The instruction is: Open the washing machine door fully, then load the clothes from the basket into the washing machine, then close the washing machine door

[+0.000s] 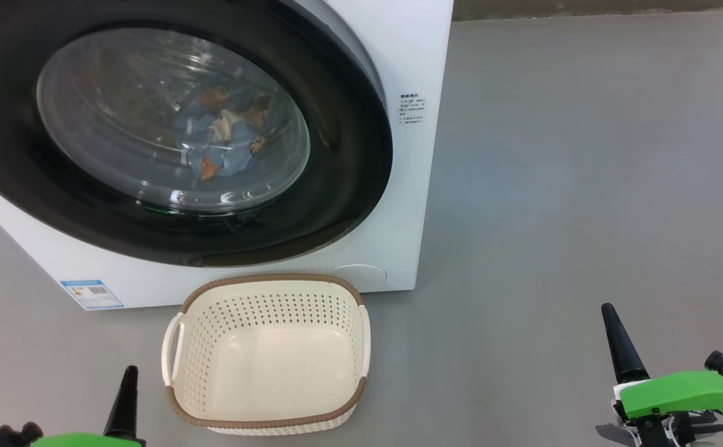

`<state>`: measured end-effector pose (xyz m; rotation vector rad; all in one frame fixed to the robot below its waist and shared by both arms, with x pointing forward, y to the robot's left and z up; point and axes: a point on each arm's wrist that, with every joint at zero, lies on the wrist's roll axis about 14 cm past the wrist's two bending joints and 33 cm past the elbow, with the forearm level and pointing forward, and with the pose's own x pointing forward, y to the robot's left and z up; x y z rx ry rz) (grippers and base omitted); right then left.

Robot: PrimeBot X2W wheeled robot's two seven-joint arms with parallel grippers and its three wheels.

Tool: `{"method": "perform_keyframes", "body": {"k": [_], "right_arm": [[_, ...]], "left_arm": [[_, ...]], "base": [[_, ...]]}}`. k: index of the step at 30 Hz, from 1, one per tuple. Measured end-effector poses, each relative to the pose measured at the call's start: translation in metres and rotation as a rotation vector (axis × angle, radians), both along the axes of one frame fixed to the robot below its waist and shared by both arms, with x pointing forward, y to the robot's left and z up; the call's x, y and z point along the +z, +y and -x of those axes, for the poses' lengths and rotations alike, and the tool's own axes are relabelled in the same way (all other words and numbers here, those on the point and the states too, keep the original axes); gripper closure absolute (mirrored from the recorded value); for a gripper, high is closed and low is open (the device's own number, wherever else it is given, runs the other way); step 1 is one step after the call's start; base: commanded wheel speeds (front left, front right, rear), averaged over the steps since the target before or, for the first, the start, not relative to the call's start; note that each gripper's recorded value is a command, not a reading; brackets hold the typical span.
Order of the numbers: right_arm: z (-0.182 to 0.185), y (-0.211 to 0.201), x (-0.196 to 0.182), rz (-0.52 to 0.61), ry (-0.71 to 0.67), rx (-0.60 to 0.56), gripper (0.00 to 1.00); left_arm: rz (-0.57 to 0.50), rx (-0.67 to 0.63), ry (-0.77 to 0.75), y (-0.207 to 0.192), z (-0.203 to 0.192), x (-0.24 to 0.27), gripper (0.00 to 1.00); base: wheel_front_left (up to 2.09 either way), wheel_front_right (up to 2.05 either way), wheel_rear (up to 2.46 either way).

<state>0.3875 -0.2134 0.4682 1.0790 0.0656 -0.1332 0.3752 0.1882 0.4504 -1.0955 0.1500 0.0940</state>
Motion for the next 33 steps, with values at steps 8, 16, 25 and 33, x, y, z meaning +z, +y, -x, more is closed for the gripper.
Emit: {"method": "perform_keyframes", "body": {"k": [8, 16, 25, 33], "right_arm": [[0.000, 0.001, 0.005, -0.086, -0.017, -0.002, 1.00], [-0.001, 0.002, 0.010, -0.174, -0.035, -0.002, 1.00], [-0.001, 0.002, 0.016, -0.278, -0.060, -0.004, 1.00], [-0.001, 0.004, 0.022, -0.364, -0.081, 0.005, 1.00]], "left_arm": [[0.082, 0.007, -0.015, 0.000, -0.002, 0.007, 1.00], [0.170, 0.019, -0.021, 0.000, -0.001, 0.010, 1.00], [0.268, 0.022, -0.034, -0.001, 0.000, 0.015, 1.00], [0.353, 0.030, -0.053, -0.001, -0.001, 0.021, 1.00]], "base": [[0.00, 0.00, 0.00], [0.00, 0.00, 0.00], [0.00, 0.00, 0.00], [0.00, 0.00, 0.00]]}}
